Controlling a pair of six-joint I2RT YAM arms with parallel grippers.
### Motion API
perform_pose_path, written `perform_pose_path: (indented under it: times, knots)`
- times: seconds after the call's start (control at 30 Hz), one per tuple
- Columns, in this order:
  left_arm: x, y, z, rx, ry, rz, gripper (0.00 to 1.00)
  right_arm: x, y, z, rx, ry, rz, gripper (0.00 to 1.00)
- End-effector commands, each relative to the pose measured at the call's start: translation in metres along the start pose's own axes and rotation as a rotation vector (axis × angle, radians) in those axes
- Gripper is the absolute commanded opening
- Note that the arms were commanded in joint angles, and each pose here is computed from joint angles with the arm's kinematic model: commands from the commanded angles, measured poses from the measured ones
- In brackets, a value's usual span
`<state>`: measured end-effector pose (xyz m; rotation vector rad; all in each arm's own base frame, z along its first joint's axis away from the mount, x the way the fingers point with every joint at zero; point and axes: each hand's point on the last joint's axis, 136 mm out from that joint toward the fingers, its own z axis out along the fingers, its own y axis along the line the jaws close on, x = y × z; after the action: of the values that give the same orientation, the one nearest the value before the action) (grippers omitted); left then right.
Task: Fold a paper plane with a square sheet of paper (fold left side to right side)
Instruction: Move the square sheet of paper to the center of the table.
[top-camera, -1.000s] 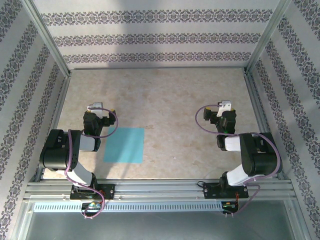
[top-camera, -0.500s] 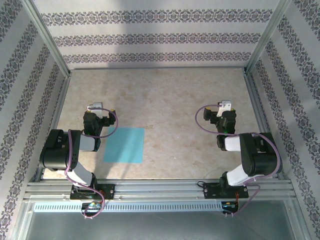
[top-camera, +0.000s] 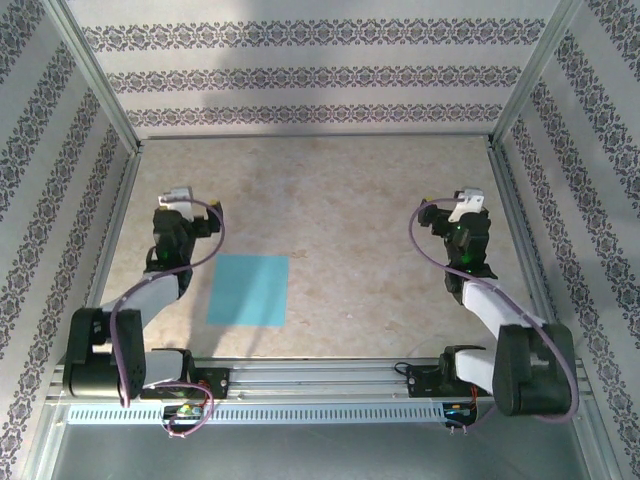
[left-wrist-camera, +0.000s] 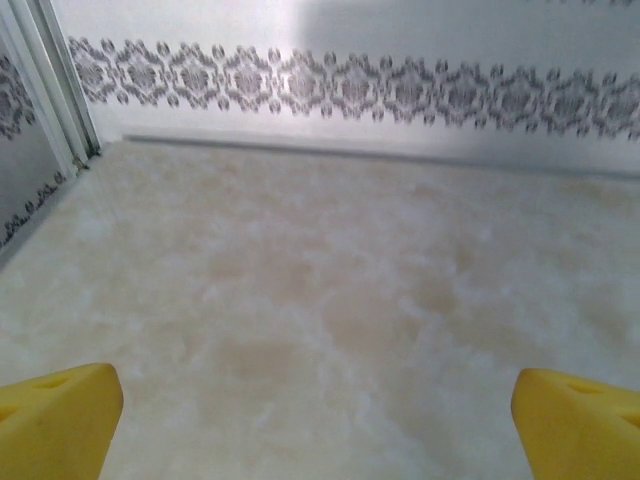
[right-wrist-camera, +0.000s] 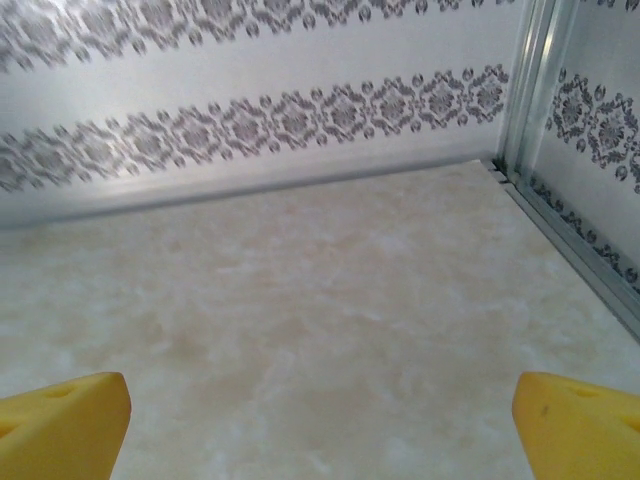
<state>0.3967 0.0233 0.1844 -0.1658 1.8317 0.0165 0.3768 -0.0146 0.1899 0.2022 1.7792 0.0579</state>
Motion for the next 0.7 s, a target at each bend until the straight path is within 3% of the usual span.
perform_pose_path:
  times: [0.0,0.17,0.47,0.67]
  knots:
    - [0.021,0.005,-0.012,-0.034,0.207,-0.119,1.00,0.011,0.008,-0.012,-0.048,0.104,0.141,0.98]
    - [0.024,-0.004,-0.029,-0.028,0.358,-0.296,1.00,0.010,0.029,-0.035,-0.152,0.197,0.282,0.98]
    - [0.062,-0.064,-0.069,0.243,0.709,-0.478,1.00,0.021,0.079,-0.066,-0.413,0.382,0.461,0.98]
    - [0.095,-0.103,-0.092,0.396,0.871,-0.531,0.85,0.026,0.095,-0.062,-0.460,0.439,0.483,0.98]
